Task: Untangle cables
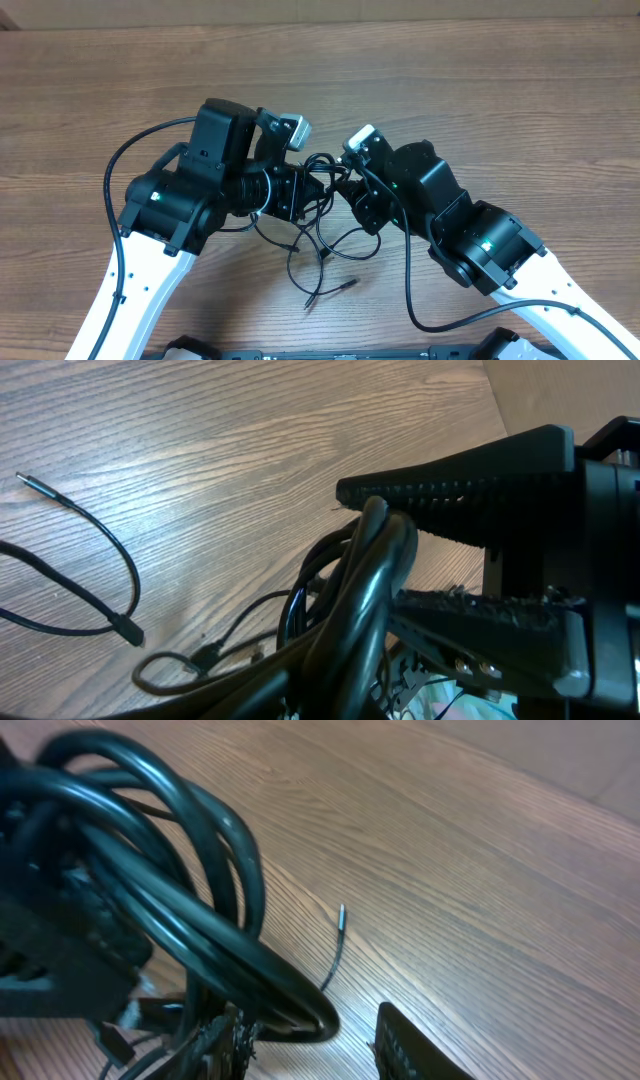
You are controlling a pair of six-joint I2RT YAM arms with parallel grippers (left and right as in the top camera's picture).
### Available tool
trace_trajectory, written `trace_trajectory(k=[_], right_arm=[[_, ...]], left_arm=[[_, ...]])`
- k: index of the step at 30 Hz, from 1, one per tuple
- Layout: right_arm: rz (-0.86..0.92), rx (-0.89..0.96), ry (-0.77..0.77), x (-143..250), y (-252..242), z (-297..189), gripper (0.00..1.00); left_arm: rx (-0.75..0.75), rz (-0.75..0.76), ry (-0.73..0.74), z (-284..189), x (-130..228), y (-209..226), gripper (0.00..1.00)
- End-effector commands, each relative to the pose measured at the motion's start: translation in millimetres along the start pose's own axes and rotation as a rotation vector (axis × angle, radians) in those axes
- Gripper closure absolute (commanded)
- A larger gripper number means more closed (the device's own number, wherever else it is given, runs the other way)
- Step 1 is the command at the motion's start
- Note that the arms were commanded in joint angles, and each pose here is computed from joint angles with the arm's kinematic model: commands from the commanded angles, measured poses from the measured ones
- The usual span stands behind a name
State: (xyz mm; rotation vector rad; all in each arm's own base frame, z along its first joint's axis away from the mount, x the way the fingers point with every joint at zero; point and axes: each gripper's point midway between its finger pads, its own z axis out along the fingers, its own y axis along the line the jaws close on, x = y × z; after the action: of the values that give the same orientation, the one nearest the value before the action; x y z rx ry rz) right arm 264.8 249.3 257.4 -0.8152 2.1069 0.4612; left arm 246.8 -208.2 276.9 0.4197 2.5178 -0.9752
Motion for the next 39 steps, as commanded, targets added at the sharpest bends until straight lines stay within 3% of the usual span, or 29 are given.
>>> trace_trajectory(k=[1,14,24,27,39], right_arm=[[0.010,-0.085,-0.065,-20,16,-5,0.61],[0.007,-0.083,-0.174,-47,16,-9,0.62],[0.016,0.011,-0.240,-63,0,-11,0.63],[0.118,0.128,-0.241,-61,-22,-12,0.62],[0.453,0.446,-0.235,-35,-91,-26,0.35]], left_arm=[[0.081,0.048,-0.009,-7,-4,-20,0.96],[0.129,0.040,0.025,-7,4,-29,0.96],[0.156,0.077,0.063,-1,14,-44,0.96],[0.159,0.081,0.067,-1,15,-45,0.96],[0.159,0.098,0.079,-1,19,-44,0.96]])
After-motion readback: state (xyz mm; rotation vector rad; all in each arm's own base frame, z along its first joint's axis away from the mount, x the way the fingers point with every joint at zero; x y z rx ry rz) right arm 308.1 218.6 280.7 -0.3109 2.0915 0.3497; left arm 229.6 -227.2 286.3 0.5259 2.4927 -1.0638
